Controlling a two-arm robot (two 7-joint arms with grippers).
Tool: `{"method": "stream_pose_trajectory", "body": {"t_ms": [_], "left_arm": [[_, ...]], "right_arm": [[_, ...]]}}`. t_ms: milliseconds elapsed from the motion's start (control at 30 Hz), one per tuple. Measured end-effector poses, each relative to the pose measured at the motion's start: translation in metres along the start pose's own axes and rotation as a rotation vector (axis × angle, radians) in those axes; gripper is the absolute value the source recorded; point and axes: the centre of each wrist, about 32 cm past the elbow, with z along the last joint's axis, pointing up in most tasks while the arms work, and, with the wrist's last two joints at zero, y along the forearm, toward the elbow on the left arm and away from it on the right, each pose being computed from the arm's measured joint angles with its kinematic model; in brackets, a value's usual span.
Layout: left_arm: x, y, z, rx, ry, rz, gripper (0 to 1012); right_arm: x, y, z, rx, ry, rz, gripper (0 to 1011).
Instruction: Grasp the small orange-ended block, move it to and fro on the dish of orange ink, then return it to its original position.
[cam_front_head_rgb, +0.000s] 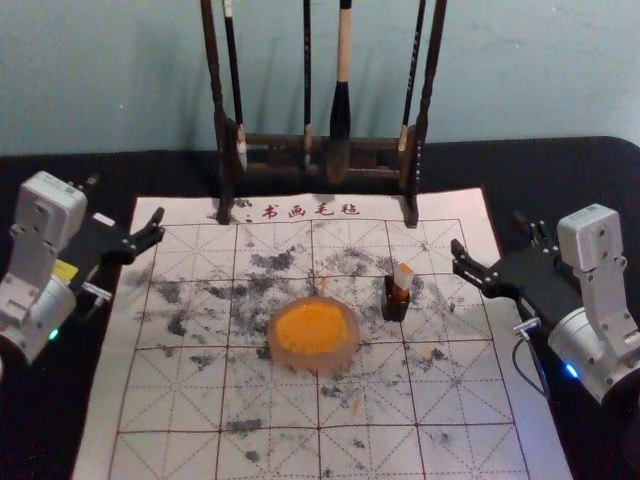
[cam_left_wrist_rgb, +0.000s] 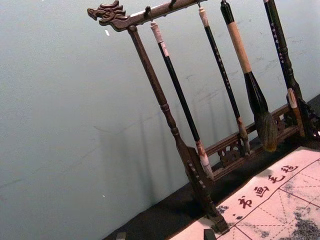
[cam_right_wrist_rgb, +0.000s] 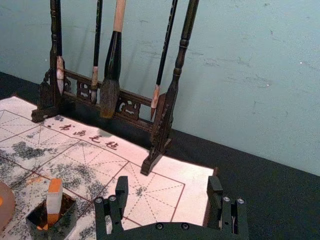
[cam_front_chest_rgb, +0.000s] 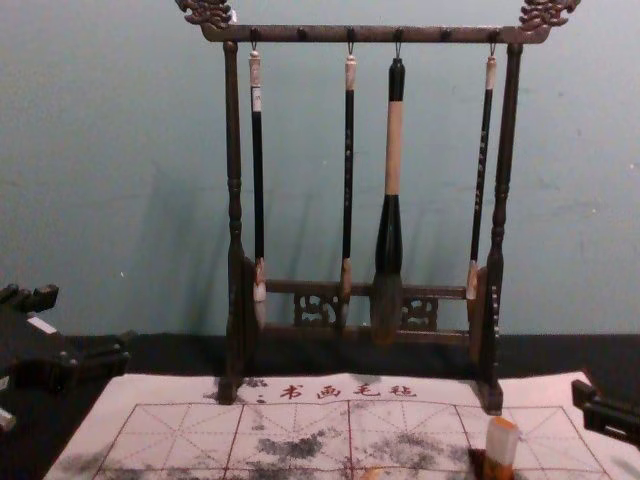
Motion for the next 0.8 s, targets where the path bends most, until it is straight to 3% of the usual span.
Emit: {"method": "stream_pose_trajectory", "body": {"t_ms": [800], "left_arm": [[0.0000,0.0000,0.0000,0.000,0.000,0.000,1001]], "right_arm": [[0.0004,-0.0005,0.0008,0.004,0.001,0.001,1000]]}}
